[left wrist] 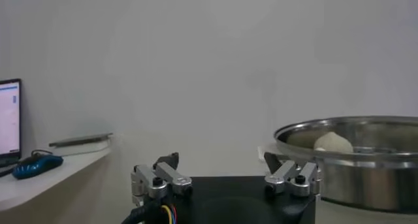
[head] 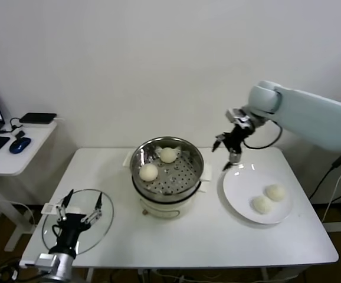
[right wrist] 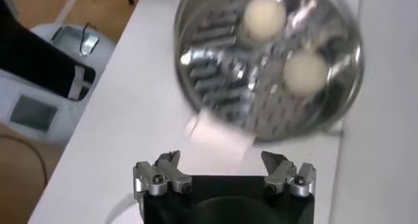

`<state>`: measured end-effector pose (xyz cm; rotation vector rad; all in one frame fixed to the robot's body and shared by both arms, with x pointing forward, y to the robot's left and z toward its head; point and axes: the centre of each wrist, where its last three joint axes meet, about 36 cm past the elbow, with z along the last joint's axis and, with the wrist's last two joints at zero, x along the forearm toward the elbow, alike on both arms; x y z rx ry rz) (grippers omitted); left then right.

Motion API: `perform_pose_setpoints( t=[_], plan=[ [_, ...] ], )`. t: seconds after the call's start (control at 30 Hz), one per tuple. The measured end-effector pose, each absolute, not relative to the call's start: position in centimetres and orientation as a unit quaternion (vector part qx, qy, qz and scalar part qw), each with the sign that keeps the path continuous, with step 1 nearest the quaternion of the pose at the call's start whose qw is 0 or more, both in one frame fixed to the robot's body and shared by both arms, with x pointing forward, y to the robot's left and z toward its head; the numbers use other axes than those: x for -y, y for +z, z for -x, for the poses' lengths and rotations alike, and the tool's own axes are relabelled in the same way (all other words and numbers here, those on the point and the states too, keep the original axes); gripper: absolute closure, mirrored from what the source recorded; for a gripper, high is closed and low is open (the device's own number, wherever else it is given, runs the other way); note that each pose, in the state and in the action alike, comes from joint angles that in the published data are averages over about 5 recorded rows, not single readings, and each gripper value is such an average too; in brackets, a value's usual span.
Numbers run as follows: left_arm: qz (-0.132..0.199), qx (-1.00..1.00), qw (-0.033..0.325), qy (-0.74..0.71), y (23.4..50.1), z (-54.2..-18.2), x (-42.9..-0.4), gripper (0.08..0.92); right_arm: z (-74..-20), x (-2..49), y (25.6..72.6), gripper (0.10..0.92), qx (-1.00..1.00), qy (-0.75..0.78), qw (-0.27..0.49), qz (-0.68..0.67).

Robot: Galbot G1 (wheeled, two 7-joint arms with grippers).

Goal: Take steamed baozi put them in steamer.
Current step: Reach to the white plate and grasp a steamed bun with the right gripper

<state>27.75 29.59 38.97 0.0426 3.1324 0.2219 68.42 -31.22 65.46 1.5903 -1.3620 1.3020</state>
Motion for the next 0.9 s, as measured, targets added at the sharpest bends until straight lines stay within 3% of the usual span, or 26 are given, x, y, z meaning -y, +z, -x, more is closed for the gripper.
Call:
perform_pose_setpoints(
  t=[0.37,0.9],
  plan=[
    [-0.017,-0.997,-0.003,0.069,38.8,-27.4,-29.3,0.177,-65.4,40.1,59.0,0.200,0.510,0.509,0.378,-0.581],
    [-0.014,-0.997,-0.009,0.070,38.6,-27.0,-29.4,0.177,-64.3,42.9,50.4,0.200,0.463,0.530,0.423,-0.571]
  ],
)
